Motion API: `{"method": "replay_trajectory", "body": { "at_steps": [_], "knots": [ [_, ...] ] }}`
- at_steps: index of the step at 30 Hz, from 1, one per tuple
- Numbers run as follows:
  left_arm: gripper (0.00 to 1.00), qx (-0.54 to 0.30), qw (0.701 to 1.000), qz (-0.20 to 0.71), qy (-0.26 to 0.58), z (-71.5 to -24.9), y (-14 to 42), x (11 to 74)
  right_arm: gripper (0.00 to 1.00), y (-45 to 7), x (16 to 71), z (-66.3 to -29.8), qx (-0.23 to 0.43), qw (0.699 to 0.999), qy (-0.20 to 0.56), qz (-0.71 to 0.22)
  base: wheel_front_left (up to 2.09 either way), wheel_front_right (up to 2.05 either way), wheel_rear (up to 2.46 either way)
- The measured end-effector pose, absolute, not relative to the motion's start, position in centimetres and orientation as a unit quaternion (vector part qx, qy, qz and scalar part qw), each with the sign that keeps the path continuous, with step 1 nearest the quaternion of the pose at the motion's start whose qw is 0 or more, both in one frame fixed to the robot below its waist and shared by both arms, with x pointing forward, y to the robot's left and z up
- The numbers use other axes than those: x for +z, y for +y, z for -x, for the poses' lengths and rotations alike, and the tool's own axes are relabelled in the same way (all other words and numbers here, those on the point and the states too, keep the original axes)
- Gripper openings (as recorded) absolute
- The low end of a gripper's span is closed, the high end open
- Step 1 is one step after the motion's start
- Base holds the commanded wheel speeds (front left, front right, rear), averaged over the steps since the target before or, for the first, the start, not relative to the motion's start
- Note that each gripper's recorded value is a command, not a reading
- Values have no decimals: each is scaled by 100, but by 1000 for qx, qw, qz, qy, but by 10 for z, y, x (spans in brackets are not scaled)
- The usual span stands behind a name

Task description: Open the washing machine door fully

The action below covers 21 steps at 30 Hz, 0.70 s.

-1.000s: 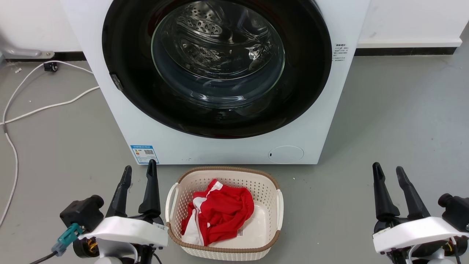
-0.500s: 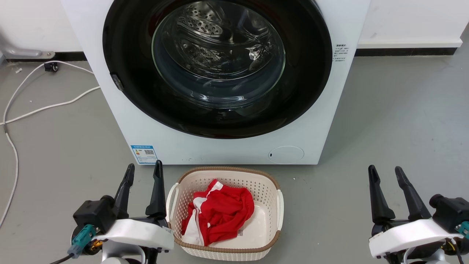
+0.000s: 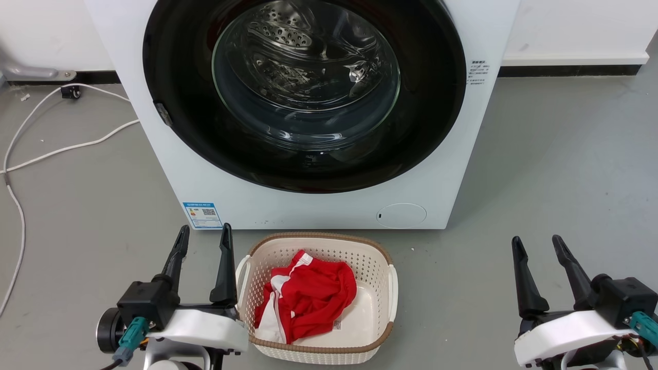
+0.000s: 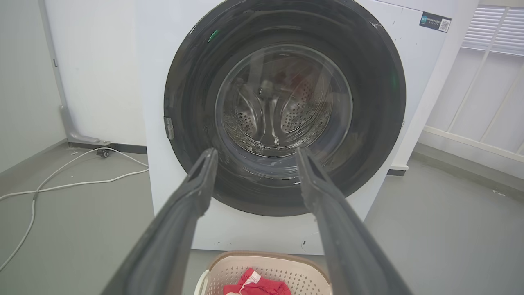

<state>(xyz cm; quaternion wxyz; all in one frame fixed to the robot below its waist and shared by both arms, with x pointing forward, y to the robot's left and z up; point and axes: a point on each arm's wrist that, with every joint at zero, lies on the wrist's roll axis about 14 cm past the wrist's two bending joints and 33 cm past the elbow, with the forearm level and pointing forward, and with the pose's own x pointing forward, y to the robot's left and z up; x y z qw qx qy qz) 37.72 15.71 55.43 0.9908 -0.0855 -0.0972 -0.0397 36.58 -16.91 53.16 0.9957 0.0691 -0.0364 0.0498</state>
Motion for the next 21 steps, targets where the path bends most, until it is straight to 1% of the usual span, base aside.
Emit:
{"method": "replay_trajectory", "body": {
  "at_steps": [21],
  "knots": [
    [100,-55,992,7,-113,-374,147,556,100,-166,535,-364,57,997,-47,11,0,0,0]
  ]
}}
